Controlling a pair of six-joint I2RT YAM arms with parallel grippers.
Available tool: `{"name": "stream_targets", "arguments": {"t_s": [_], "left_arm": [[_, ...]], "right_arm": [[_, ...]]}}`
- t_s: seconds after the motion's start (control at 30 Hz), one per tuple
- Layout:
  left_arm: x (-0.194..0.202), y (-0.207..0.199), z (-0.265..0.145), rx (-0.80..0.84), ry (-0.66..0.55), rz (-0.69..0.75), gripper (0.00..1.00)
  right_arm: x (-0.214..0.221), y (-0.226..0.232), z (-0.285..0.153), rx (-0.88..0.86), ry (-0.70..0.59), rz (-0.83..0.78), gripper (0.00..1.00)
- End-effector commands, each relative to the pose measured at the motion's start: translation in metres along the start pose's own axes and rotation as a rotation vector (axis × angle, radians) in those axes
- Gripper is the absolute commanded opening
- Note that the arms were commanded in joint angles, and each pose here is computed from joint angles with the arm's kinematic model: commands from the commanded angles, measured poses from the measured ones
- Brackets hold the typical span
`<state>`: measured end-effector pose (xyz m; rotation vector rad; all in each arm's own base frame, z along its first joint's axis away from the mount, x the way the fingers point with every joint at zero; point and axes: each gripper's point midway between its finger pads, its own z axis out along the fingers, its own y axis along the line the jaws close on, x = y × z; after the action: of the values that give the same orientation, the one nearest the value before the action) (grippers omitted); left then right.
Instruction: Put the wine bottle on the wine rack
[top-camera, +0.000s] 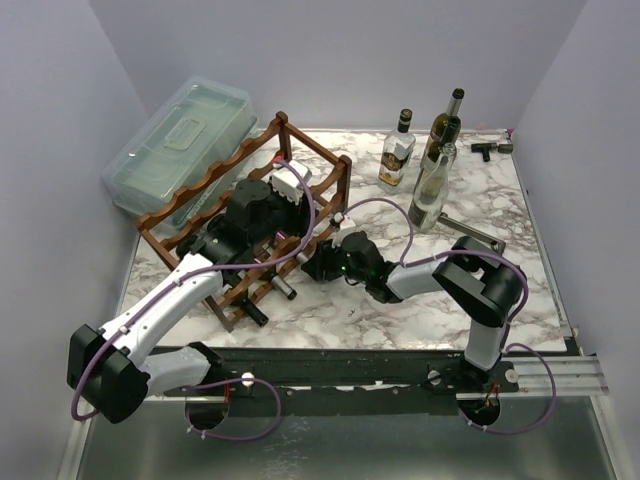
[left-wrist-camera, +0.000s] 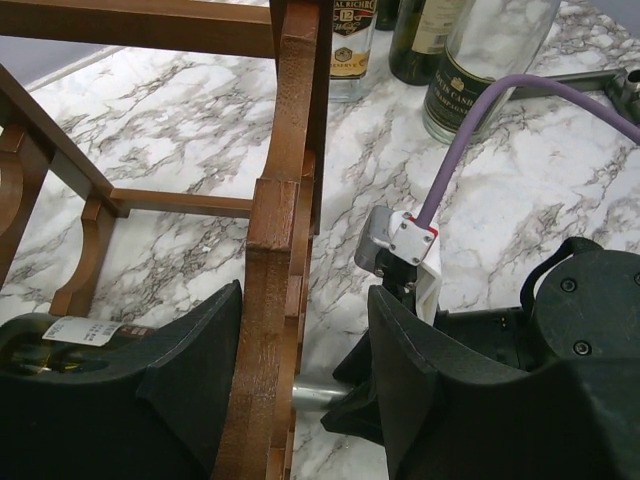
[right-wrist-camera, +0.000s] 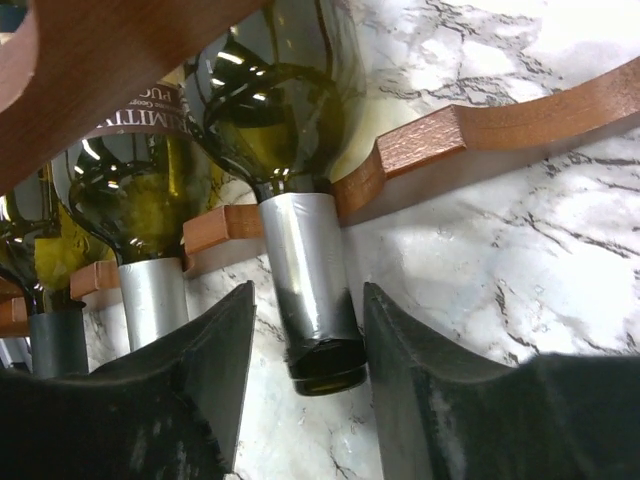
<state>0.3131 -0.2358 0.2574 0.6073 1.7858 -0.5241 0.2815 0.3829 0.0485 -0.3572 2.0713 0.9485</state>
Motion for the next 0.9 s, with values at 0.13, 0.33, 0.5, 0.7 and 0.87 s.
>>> {"name": "stream_targets", "arguments": {"t_s": [0.13,0.33,0.5,0.7,0.87], "left_arm": [[0.000,-0.015,-0.009,0.041,-0.003,0.025,0.44],[-0.002,-0.015,-0.012,0.035,-0.012,0.027,0.43],[-0.003,-0.013,-0.014,0.031,-0.019,0.057,0.43],[-0.006,-0.009,-0.017,-0.005,-0.030,0.069,0.54],[-0.008,-0.009,-0.020,-0.011,-0.040,0.071,0.71]], "right_arm": [[-0.028,0.001,0.001,0.024,-0.107,0.015,0.34],[-0.041,0.003,0.012,0.034,-0.140,0.007,0.31],[-0.049,-0.002,0.019,0.068,-0.167,-0.005,0.29],[-0.034,-0.001,0.005,0.040,-0.127,0.012,0.49],[-0.026,-0.001,-0.014,0.035,-0.107,0.015,0.59]]}}
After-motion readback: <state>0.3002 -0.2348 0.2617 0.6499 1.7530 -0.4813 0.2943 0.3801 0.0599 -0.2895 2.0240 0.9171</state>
